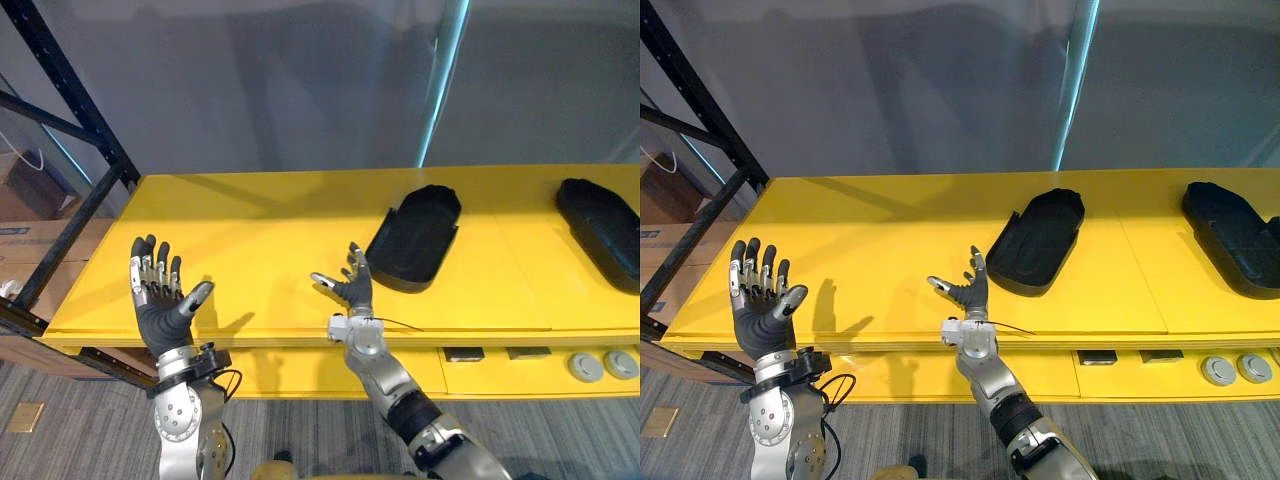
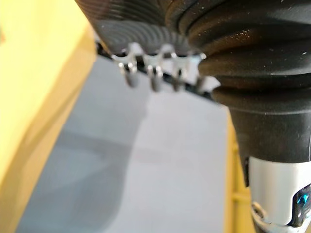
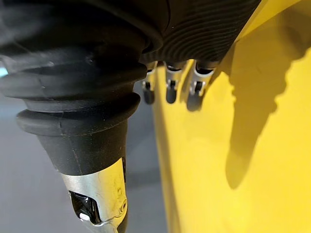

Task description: Walk over and take plastic housings, then place them on the shelf

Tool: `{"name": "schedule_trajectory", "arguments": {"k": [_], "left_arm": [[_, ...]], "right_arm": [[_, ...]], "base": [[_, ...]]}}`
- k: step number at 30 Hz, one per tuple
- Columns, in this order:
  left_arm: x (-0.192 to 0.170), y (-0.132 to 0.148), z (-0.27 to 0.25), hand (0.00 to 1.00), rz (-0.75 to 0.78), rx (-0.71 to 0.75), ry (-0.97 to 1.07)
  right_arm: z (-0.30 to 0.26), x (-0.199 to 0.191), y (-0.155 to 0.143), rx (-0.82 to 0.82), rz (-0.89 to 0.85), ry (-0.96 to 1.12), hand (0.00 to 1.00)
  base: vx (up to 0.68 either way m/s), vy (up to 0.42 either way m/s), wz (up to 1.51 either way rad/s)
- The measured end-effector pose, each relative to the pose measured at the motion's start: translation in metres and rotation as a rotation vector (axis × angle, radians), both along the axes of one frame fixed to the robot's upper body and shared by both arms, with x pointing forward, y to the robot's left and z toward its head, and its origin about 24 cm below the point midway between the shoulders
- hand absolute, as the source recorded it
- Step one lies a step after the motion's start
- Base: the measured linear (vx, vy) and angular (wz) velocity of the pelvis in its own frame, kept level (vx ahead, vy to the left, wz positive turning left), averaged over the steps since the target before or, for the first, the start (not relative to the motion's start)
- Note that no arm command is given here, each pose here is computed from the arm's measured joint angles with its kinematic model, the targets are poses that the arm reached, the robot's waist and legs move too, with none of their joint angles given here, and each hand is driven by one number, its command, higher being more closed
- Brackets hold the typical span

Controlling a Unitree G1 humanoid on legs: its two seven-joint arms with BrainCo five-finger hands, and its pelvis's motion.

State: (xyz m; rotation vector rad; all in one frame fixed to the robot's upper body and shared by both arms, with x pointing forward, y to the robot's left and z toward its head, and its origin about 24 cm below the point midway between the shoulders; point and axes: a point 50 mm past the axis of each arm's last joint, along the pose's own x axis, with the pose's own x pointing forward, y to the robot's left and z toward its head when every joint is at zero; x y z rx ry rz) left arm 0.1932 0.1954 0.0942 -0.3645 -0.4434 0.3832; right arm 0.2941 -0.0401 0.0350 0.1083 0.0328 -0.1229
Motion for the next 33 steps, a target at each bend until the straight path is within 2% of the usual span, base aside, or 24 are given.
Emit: {"name": "schedule_trajectory", "arguments": {"k": [6,23,33], "left_arm": [[0.002,-0.007,0.0,0.0,-0.043,-0.009,-0.004],[0.002,-0.018,-0.009,0.0,-0.123,-0.006,0.05],[0.001,-0.018,-0.013,0.0,-0.114,-0.011,0.071]], "right_arm": [[0.002,0.003,-0.009,-0.005,-0.061,-0.016,0.0],[0.002,-0.005,-0.014,0.006,-0.065,-0.034,0.0],[-0.002,-0.01,-0.045,0.005,-0.172,-0.04,0.0]], "base": [[0.0,0.0,0.0],[-0.01,0.002,-0.04],[0.0,0.002,-0.01]]}}
